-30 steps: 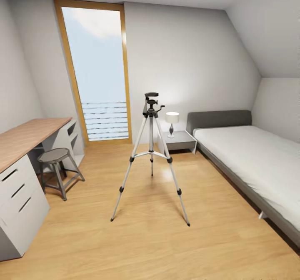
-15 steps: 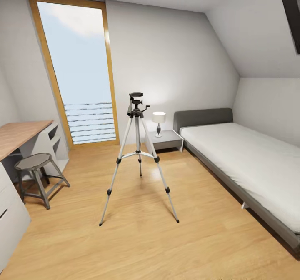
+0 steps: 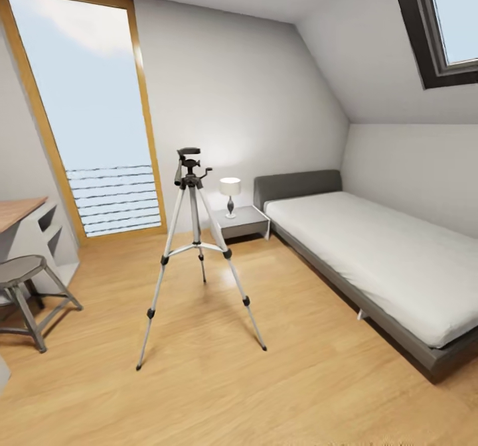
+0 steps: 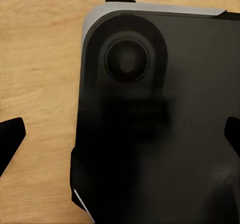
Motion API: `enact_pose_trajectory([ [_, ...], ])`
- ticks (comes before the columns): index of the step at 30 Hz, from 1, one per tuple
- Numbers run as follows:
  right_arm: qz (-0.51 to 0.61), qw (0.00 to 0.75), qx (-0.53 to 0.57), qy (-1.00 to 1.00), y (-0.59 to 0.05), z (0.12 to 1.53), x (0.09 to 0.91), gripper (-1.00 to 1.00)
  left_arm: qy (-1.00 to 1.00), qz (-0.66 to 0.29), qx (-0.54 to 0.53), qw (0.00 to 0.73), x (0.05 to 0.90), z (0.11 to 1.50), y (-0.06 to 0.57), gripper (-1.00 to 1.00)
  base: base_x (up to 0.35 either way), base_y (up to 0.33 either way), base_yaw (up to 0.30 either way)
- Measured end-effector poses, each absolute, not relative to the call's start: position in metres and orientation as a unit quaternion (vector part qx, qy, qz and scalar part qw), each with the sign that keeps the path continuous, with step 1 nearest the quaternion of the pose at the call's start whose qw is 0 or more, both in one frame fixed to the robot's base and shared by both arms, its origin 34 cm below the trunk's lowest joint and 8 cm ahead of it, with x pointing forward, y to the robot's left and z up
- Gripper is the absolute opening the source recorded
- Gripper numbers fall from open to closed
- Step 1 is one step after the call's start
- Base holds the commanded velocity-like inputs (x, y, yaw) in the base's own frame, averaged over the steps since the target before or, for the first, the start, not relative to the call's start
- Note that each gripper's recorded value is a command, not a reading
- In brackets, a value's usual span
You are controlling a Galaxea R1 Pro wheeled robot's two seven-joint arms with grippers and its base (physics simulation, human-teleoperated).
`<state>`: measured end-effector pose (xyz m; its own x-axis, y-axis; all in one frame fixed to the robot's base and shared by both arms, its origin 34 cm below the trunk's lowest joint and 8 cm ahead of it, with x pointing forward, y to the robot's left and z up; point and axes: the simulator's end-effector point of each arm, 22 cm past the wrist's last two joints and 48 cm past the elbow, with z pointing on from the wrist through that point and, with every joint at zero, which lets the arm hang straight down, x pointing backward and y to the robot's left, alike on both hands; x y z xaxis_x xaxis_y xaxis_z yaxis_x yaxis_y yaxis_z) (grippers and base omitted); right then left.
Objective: Attach the digital camera to the camera tripod in the bedroom.
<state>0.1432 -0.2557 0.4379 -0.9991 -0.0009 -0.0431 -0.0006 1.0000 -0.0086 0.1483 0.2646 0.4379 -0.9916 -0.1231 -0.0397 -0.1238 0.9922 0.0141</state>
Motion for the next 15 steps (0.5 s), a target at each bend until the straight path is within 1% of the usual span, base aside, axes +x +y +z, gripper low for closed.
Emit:
enact_pose_trajectory([
  [5, -0.005, 0.022, -0.001, 1.000, -0.2564, 0.4379, 0.1432, 1.00, 0.998, 0.008, -0.063, 0.019, 0.1483, 0.4379, 0.2642, 1.00, 0.000, 0.000, -0.188],
  [15, -0.005, 0.022, -0.005, 1.000, -0.2566, 0.4379, 0.1432, 1.00, 0.998, 0.007, -0.064, 0.019, 0.1483, 0.4379, 0.2625, 1.00, 0.000, 0.000, -0.238],
])
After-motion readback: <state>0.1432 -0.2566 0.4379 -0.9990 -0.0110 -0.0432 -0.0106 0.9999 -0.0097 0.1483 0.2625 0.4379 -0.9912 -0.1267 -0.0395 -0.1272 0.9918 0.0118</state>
